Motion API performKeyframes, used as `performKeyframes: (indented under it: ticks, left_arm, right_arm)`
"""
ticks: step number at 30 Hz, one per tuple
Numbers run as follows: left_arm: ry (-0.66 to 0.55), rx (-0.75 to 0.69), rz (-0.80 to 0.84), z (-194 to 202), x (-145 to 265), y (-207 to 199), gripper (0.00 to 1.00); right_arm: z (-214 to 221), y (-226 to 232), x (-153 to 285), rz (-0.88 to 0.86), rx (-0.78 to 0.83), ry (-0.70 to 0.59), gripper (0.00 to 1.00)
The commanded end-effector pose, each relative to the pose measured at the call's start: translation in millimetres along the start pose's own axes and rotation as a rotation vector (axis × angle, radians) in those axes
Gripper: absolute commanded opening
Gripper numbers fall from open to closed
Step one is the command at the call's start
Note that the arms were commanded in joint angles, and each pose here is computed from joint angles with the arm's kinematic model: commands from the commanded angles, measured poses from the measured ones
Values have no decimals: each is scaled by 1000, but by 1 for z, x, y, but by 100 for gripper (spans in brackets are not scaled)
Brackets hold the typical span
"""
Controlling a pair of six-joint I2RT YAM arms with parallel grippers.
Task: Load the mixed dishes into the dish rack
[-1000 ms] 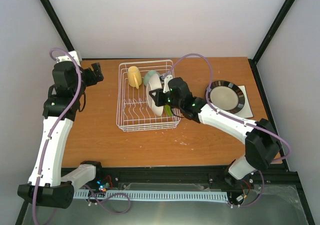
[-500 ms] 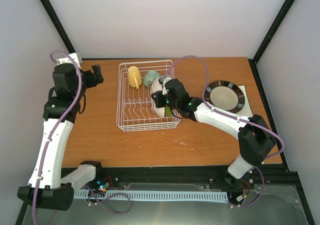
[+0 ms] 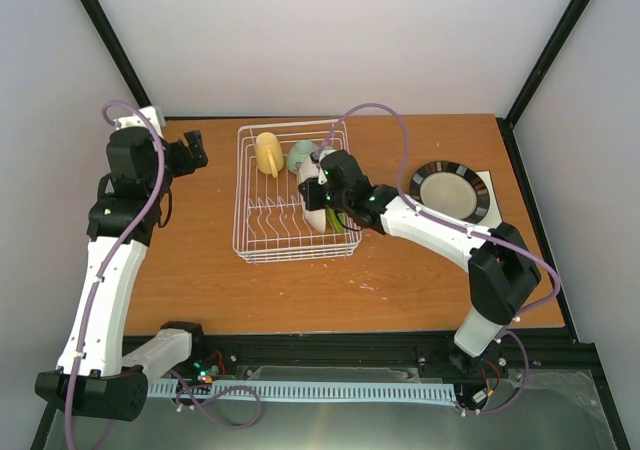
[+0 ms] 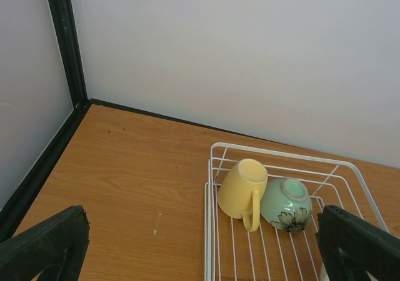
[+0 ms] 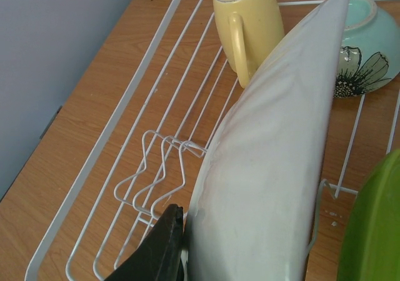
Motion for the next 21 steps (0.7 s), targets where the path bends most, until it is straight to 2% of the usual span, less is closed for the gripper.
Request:
performKeyframes:
  ticks: [1,6,8,11,14,21]
  left_arm:
    - [-47,-13,5,-10,2,0,100]
    - [-43,-14,5,-9,1,0,100]
    - [-41,-17,8,-9,0,0,100]
    - [-39,-18,11,-9,0,-1,100]
    - [-39,-20,11,-9,0,-1,100]
    - [-40,-19,11,-10,0,-1,100]
  right_arm:
    - [-27,13,0,-4,78,-73,5]
    - [-20,8,-7,33,89,-44,8]
    - [-17,6,-9,45,91,-29,14]
    - [-14,4,-10,54,92,-17,18]
    - [-14,4,-10,60,101,-7,28]
    - [-12,4,-15,56,108,13,37]
Point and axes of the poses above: each gripper's point midway between its finger pads, its own x axis back along the fingers, its own y axis along the line the jaws close on, z = x × y, the point moved 5 cm from there along x, back along the fingers, and after that the axes turned 2 degrees about x, right-handed, at the moved point
